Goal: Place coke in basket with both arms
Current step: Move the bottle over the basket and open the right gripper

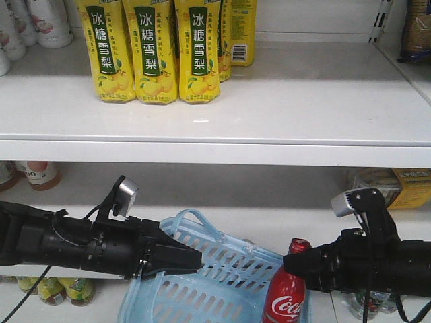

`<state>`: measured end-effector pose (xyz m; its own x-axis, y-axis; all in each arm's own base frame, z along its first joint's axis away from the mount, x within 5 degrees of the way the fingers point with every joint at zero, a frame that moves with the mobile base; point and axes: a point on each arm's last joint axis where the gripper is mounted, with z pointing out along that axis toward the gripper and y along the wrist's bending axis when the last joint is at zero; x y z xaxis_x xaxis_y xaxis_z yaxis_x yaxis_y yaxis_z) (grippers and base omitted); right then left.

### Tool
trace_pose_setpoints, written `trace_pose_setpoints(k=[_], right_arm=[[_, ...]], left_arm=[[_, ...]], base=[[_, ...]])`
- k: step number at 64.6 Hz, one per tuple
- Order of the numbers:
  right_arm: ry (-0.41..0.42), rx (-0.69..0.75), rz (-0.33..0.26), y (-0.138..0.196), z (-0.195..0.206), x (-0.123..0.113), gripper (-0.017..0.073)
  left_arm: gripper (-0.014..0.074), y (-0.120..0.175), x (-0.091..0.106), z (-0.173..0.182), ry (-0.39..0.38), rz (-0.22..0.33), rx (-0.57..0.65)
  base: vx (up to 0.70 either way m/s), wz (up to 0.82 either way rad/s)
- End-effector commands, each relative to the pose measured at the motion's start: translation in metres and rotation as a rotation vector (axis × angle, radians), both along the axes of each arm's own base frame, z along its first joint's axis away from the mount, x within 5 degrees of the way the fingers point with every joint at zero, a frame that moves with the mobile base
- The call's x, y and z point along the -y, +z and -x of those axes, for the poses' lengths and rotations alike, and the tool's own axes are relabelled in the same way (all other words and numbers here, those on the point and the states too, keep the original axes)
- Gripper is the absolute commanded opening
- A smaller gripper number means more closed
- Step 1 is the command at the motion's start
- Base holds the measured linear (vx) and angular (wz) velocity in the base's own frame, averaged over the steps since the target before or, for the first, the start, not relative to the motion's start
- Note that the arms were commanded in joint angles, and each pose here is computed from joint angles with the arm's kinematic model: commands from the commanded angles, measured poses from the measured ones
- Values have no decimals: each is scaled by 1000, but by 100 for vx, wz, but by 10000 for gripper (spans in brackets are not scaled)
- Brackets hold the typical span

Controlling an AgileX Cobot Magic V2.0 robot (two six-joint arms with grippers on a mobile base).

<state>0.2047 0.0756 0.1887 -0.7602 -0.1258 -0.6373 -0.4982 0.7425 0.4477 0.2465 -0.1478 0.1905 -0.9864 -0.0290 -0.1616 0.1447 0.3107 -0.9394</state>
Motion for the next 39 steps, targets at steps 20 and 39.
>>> trace_pose_setpoints(k=[20,39], right_arm=[[70,-41,-75,-8,-10,-8,164],[65,-50,-77,-9,-10,-8,325]], left_arm=[[-6,24,3,-1,12,103,62],[-6,24,3,-1,12,103,62]], base=[[0,0],[0,0]])
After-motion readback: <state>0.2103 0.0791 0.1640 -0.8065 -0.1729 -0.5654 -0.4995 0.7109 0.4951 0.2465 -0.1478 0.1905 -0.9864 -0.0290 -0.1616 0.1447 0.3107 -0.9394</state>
